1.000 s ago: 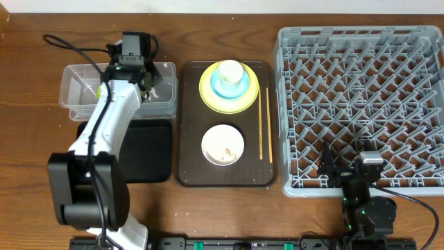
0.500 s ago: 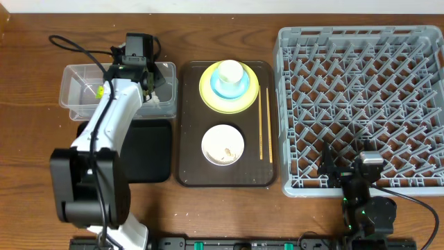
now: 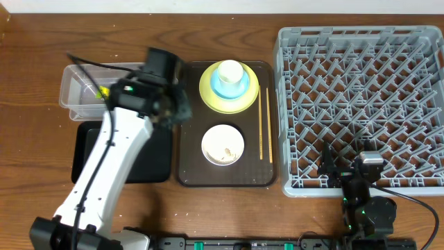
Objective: Sort waste into correct bins and load items into the dishwasher rack
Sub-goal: 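Reach left gripper to the rim of the white rice bowl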
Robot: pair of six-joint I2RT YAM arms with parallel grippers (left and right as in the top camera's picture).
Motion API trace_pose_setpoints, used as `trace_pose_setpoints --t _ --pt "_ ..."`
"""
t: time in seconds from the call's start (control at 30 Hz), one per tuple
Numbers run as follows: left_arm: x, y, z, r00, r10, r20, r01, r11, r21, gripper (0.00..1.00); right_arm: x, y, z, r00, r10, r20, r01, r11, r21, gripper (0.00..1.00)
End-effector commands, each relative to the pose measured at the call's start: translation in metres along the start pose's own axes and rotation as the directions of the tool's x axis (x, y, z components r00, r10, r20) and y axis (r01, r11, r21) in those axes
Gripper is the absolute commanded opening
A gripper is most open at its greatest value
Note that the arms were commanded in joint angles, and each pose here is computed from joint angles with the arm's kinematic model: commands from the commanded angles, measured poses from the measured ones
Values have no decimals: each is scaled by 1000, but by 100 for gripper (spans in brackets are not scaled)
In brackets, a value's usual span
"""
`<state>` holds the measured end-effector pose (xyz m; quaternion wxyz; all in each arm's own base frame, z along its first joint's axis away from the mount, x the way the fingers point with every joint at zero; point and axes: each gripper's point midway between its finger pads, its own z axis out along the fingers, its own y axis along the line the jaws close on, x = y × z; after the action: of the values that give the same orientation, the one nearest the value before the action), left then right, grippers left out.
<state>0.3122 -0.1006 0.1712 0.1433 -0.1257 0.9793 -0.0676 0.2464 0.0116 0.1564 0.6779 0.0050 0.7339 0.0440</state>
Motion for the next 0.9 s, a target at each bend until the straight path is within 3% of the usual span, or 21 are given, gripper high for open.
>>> trace_pose_setpoints --t 0.0,0.4,0.67,0.87 --pt "32 -18 10 994 84 -76 -84 996 12 36 1 -2 0 1000 13 -3 -13 1000 11 99" --pt "93 -99 34 931 365 -16 -358 922 149 33 1 -2 0 1000 13 -3 -13 1000 11 99" --pt "100 -126 47 899 430 81 -437 891 126 33 1 -2 0 1000 13 -3 -13 1000 11 99" --pt "103 -133 67 894 443 68 -449 887 108 33 1 -2 0 1000 13 -3 -13 1000 11 99"
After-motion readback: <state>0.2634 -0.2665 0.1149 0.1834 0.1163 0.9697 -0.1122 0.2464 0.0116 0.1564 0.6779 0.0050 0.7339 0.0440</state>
